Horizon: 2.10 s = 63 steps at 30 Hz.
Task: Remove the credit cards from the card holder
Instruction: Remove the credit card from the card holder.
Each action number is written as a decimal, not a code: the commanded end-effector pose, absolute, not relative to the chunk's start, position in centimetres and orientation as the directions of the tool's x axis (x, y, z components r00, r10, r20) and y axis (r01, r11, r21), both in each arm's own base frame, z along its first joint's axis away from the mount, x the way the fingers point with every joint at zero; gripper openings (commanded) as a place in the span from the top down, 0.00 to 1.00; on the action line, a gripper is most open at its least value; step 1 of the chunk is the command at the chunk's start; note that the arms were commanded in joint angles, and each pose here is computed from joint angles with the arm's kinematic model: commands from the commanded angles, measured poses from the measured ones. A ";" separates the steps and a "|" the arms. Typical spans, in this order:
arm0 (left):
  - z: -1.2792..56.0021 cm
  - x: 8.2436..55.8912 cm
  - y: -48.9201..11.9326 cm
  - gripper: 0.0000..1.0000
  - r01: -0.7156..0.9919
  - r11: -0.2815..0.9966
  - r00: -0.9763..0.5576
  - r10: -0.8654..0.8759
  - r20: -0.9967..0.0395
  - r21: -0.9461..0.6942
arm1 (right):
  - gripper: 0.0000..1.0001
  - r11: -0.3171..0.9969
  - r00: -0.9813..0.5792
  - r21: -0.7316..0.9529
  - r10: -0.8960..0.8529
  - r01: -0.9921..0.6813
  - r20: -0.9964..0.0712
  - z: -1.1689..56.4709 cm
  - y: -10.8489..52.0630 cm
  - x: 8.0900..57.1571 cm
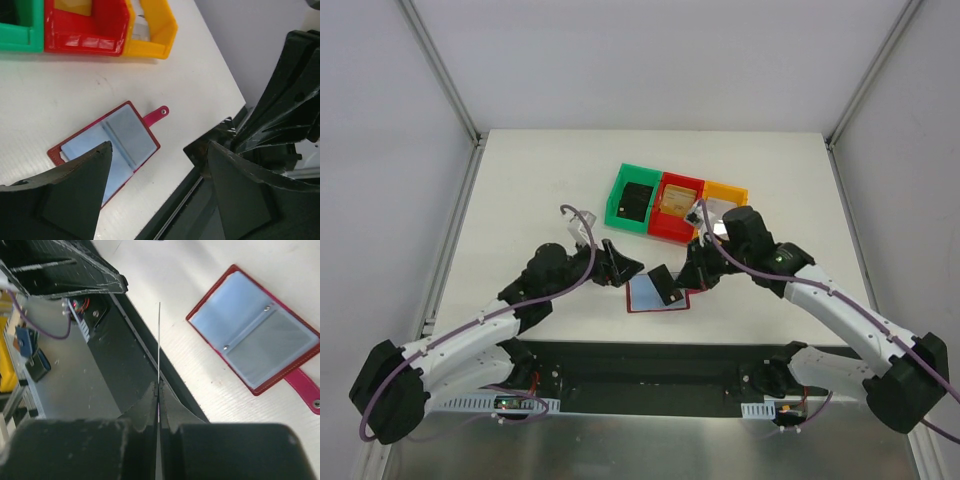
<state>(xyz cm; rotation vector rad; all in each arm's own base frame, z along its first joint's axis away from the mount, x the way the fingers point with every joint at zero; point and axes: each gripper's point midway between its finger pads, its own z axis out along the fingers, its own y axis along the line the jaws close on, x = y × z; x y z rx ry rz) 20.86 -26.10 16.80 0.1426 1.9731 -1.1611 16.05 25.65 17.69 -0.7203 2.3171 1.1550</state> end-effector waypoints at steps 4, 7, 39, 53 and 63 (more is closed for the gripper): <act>23.4 16.9 -27.2 0.20 0.715 0.342 -0.564 -0.232 -0.792 -0.610 | 0.99 0.371 -0.681 0.571 -0.414 -0.733 -0.604 20.5 25.7 12.1; 24.3 14.6 -27.8 0.20 0.772 0.221 -0.571 -0.168 -0.803 -0.596 | 0.99 0.297 -0.662 0.598 -0.443 -0.745 -0.605 21.9 26.1 10.7; 25.4 9.5 -28.9 1.00 0.789 -0.094 -0.608 0.014 -0.794 -0.607 | 0.86 0.148 -0.597 0.614 -0.491 -0.775 -0.635 24.7 28.1 9.5; 25.5 11.4 -28.3 1.00 0.811 0.010 -0.578 -0.143 -0.804 -0.585 | 0.66 0.157 -0.698 0.687 -0.290 -0.709 -0.655 25.3 28.8 12.1; 25.3 11.9 -28.3 1.00 0.804 0.030 -0.581 -0.169 -0.796 -0.594 | 0.77 0.101 -0.704 0.704 -0.240 -0.703 -0.669 26.3 29.5 12.0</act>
